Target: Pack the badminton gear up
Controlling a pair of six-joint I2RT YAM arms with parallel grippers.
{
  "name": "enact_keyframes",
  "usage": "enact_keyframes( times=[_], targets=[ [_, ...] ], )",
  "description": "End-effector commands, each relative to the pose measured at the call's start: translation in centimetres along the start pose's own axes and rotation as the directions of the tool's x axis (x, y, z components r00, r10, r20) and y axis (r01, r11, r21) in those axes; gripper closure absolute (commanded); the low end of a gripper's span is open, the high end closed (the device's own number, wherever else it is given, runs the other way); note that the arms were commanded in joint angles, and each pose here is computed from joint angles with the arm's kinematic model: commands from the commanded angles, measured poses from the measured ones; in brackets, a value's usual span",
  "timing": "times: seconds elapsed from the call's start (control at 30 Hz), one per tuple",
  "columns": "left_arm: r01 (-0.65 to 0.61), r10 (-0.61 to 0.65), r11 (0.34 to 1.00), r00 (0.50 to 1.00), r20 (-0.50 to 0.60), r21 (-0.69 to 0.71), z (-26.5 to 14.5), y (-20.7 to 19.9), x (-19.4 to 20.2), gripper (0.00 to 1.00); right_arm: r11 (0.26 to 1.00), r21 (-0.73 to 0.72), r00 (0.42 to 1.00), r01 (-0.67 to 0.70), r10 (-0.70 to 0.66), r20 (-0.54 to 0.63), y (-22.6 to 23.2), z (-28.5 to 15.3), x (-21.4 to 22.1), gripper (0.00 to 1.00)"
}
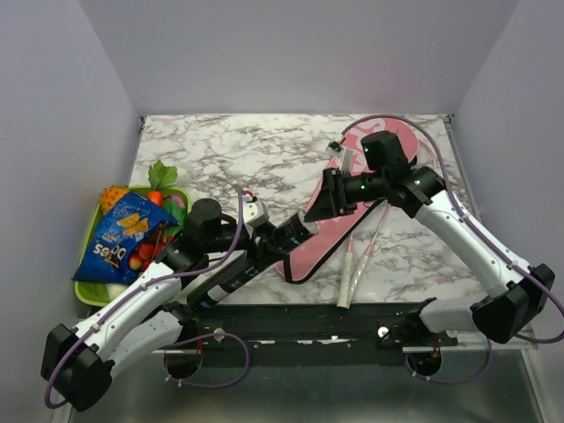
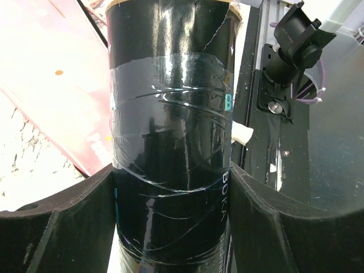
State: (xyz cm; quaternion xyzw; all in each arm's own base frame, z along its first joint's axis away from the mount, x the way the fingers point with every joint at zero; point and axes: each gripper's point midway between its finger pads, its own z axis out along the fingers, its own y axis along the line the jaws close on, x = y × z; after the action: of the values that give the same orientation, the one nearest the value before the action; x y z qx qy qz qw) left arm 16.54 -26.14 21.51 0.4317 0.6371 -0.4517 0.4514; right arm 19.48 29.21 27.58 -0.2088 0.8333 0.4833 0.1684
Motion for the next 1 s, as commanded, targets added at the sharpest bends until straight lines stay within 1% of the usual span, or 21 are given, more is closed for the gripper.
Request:
enact_keyframes(
  times=[0.0, 0.07, 0.1, 0.13, 0.2, 0.3, 0.33, 0.4, 0.43, 0.47, 0.53, 0.57, 0.63, 0.7, 0.73, 0.77, 0.8, 0.83, 0.9, 0.97],
  targets=[
    [-0.045, 0.046, 0.999, 0.999, 0.029, -0.02, -0.2, 0.4, -0.2, 1.0, 0.989, 0.141, 0.995, -0.033, 0.019, 0.097, -1.6, -3.7, -1.7, 0.42],
    [-0.048, 0.049, 0.999, 0.998, 0.033, -0.023, -0.3, 0.3, -0.2, 1.0, 0.977, 0.203, 0.989, -0.066, 0.037, 0.14, -2.7, -5.1, -2.2, 0.41],
    [-0.049, 0.05, 0.998, 0.998, 0.034, -0.025, -0.3, 0.3, -0.2, 1.0, 0.965, 0.242, 0.983, -0.096, 0.054, 0.175, -3.8, -6.0, -2.7, 0.38],
    [-0.056, 0.057, 0.998, 0.998, 0.039, -0.026, -0.4, 0.2, -0.4, 1.0, 0.944, 0.305, 0.978, -0.129, 0.069, 0.199, -5.1, -6.9, -2.8, 0.38],
    [-0.06, 0.062, 0.998, 0.997, 0.042, -0.03, -0.6, 0.1, -0.4, 1.0, 0.92, 0.353, 0.967, -0.172, 0.089, 0.241, -6.7, -8.3, -3.3, 0.37],
    [-0.072, 0.074, 0.996, 0.996, 0.049, -0.046, -0.9, 0.1, -0.5, 1.0, 0.83, 0.479, 0.943, -0.286, 0.156, 0.294, -10.7, -9.7, -2.9, 0.34],
    [-0.076, 0.078, 0.996, 0.996, 0.053, -0.05, -1.1, 0.0, -0.8, 1.0, 0.765, 0.545, 0.927, -0.345, 0.188, 0.324, -12.7, -10.6, -2.4, 0.34],
    [-0.072, 0.075, 0.996, 0.996, 0.058, -0.059, -1.3, -0.1, -1.1, 1.0, 0.673, 0.601, 0.897, -0.43, 0.244, 0.368, -15.8, -11.8, -1.4, 0.34],
    [-0.075, 0.079, 0.995, 0.995, 0.065, -0.063, -1.5, -0.2, -1.3, 1.0, 0.607, 0.636, 0.876, -0.477, 0.273, 0.396, -17.8, -12.4, -0.4, 0.34],
    [-0.071, 0.076, 0.995, 0.995, 0.067, -0.073, -1.7, -0.2, -1.5, 1.0, 0.566, 0.65, 0.861, -0.506, 0.285, 0.422, -19.0, -12.9, 0.2, 0.34],
    [-0.078, 0.085, 0.993, 0.993, 0.081, -0.085, -2.0, -0.3, -1.9, 1.0, 0.441, 0.678, 0.809, -0.588, 0.297, 0.508, -22.2, -14.9, 1.4, 0.34],
    [-0.064, 0.073, 0.992, 0.995, 0.072, -0.112, -2.2, 0.0, -1.6, 1.0, 0.406, 0.679, 0.791, -0.611, 0.296, 0.535, -23.0, -15.6, 1.7, 0.34],
    [-0.063, 0.075, 0.988, 0.994, 0.085, -0.138, -2.6, 0.1, -1.8, 1.0, 0.286, 0.677, 0.735, -0.678, 0.277, 0.619, -25.6, -17.6, 2.4, 0.34],
    [-0.055, 0.071, 0.984, 0.993, 0.089, -0.169, -2.9, 0.5, -1.8, 1.0, 0.2, 0.669, 0.696, -0.716, 0.282, 0.661, -27.6, -18.5, 3.6, 0.34],
    [-0.045, 0.063, 0.983, 0.993, 0.096, -0.179, -3.0, 0.5, -1.9, 1.0, 0.144, 0.649, 0.662, -0.747, 0.258, 0.704, -28.8, -19.7, 3.6, 0.34],
    [-0.036, 0.054, 0.982, 0.994, 0.094, -0.186, -3.1, 0.6, -1.8, 1.0, 0.101, 0.648, 0.647, -0.755, 0.275, 0.711, -30.1, -19.7, 4.3, 0.34],
    [-0.031, 0.051, 0.98, 0.994, 0.097, -0.199, -3.2, 0.7, -1.8, 1.0, 0.062, 0.628, 0.618, -0.776, 0.275, 0.737, -31.1, -20.5, 4.6, 0.35],
    [-0.018, 0.04, 0.979, 0.993, 0.108, -0.203, -3.3, 0.7, -1.9, 1.0, 0.036, 0.615, 0.6, -0.788, 0.268, 0.754, -32.1, -20.8, 4.6, 0.35],
    [-0.009, 0.034, 0.978, 0.993, 0.115, -0.21, -3.3, 0.7, -2.0, 1.0, -0.019, 0.612, 0.584, -0.79, 0.279, 0.762, -33.8, -21.1, 5.3, 0.36],
    [0.023, 0.005, 0.973, 0.993, 0.12, -0.229, -3.4, 1.0, -1.9, 1.0, -0.058, 0.615, 0.584, -0.787, 0.255, 0.771, -34.9, -21.6, 5.3, 0.36]
  ],
)
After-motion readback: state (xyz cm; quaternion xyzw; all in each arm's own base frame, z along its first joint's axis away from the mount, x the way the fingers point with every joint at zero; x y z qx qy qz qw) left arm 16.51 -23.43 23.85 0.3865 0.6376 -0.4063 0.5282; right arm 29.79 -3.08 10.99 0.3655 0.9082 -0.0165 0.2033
